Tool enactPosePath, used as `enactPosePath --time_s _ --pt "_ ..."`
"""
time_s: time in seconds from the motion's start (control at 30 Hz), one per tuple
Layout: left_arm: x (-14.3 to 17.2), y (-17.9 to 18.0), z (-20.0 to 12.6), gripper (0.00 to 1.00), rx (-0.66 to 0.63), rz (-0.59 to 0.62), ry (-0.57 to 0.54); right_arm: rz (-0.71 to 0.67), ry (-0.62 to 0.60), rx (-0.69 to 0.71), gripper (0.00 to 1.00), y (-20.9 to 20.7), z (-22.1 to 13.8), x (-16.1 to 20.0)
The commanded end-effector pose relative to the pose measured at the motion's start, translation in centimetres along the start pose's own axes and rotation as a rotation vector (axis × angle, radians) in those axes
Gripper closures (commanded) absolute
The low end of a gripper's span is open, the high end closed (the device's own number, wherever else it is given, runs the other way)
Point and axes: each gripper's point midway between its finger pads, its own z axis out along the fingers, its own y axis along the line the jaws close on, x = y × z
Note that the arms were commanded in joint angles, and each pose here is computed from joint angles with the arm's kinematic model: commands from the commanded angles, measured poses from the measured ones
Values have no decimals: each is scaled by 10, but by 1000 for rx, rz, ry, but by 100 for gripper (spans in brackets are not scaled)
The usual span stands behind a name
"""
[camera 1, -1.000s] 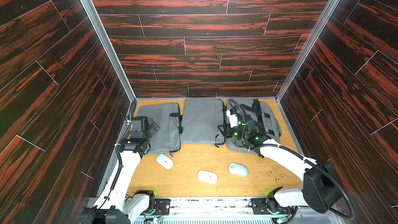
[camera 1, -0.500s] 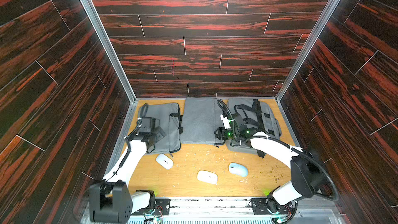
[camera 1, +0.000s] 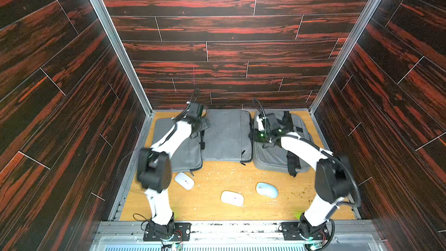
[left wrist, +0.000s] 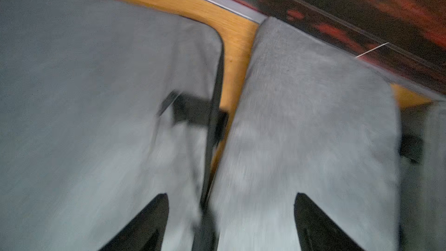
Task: Put the mouse into the laptop bag
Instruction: Pick up the zippered laptop bag from the center of the board.
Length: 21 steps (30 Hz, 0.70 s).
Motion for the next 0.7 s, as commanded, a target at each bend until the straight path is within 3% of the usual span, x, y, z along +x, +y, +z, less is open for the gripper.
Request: enactPosePath --time_s 0.0,0.17,0.37,0.53,0.67 --pt "-2 -1 26 16 -33 56 57 -12 50 34 50 -7 23 -2" --pt "-10 -1 63 18 -79 90 90 6 68 24 49 -11 52 -21" --pt "-18 11 88 15 -93 46 101 15 116 49 47 -19 86 -28" --pt "-19 19 98 12 -126 64 93 20 159 79 36 -26 107 -24" --pt "-8 12 113 12 -81 52 130 38 178 88 33 -32 117 -16"
